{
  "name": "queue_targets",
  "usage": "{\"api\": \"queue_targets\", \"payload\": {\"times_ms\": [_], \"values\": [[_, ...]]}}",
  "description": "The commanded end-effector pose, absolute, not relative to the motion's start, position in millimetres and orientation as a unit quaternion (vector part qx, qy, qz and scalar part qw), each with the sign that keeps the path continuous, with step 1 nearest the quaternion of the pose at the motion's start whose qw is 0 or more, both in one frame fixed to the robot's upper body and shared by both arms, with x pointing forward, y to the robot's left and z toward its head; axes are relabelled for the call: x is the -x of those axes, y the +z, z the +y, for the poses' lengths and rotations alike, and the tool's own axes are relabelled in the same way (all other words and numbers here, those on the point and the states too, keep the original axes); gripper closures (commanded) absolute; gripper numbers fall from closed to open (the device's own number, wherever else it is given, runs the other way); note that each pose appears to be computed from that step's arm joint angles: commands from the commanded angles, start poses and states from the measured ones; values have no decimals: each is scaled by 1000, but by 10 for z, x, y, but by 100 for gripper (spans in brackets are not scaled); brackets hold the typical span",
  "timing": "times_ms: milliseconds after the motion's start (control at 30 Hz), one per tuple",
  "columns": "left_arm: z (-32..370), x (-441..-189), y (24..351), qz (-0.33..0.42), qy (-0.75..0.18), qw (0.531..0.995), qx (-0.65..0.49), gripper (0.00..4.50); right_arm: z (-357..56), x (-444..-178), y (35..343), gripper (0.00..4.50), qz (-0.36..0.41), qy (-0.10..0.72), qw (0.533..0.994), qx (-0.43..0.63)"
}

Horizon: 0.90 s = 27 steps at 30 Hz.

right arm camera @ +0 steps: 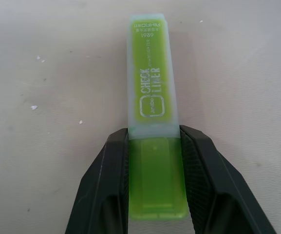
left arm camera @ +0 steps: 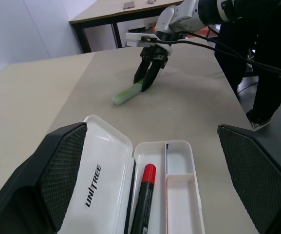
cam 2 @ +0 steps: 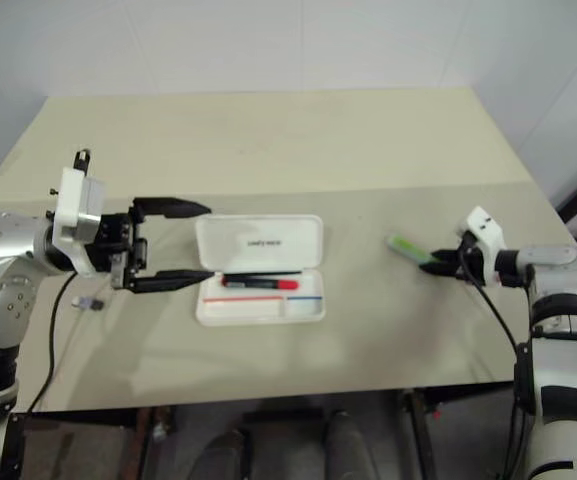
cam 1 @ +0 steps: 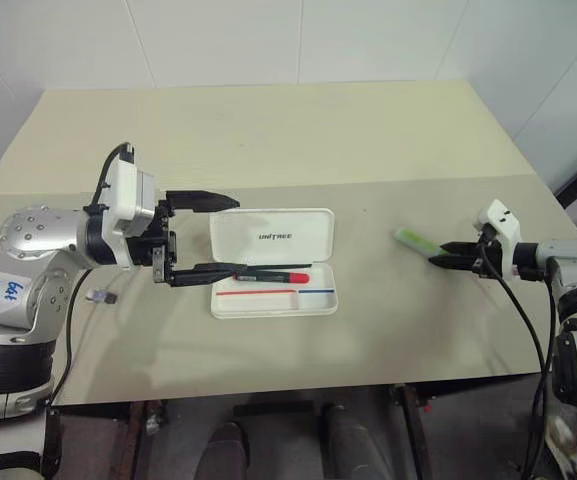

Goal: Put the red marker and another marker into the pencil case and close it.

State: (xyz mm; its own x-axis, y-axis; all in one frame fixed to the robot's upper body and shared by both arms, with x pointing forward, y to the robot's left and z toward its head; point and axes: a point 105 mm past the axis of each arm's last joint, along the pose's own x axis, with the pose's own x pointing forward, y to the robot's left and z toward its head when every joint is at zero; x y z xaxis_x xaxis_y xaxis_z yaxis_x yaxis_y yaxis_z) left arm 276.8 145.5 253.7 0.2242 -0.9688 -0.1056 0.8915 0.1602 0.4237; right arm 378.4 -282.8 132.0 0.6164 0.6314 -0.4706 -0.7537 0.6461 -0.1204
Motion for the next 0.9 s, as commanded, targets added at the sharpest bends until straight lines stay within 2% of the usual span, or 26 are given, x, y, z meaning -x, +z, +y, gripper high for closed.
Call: {"api": "queue_targets", "payload": {"times_ms": [33,233,467,600,700,800,900], "values": [[1504,-2800,2539,-103,-612,756,-208,0,-2673,-3873,1578,341,142,415,879,190],[1724,-2846,2248,-64,-594,773,-215,0,-2422,-3881,1857,341,81,467,857,204],[1888,-2787,2158,-48,-573,789,-214,0,-2217,-3646,1924,341,58,531,820,206],[2063,-2764,2055,-30,-549,809,-209,0,-1693,-3303,2074,341,12,599,779,187],[2086,-2750,2022,-25,-544,813,-206,0,-1471,-3130,2147,341,0,618,769,162],[2111,-2736,1958,-17,-544,813,-206,0,-1083,-2908,2117,341,-13,659,739,140],[2117,-2738,1939,-16,-543,813,-207,0,-921,-2821,2085,341,-15,673,728,130]]}}
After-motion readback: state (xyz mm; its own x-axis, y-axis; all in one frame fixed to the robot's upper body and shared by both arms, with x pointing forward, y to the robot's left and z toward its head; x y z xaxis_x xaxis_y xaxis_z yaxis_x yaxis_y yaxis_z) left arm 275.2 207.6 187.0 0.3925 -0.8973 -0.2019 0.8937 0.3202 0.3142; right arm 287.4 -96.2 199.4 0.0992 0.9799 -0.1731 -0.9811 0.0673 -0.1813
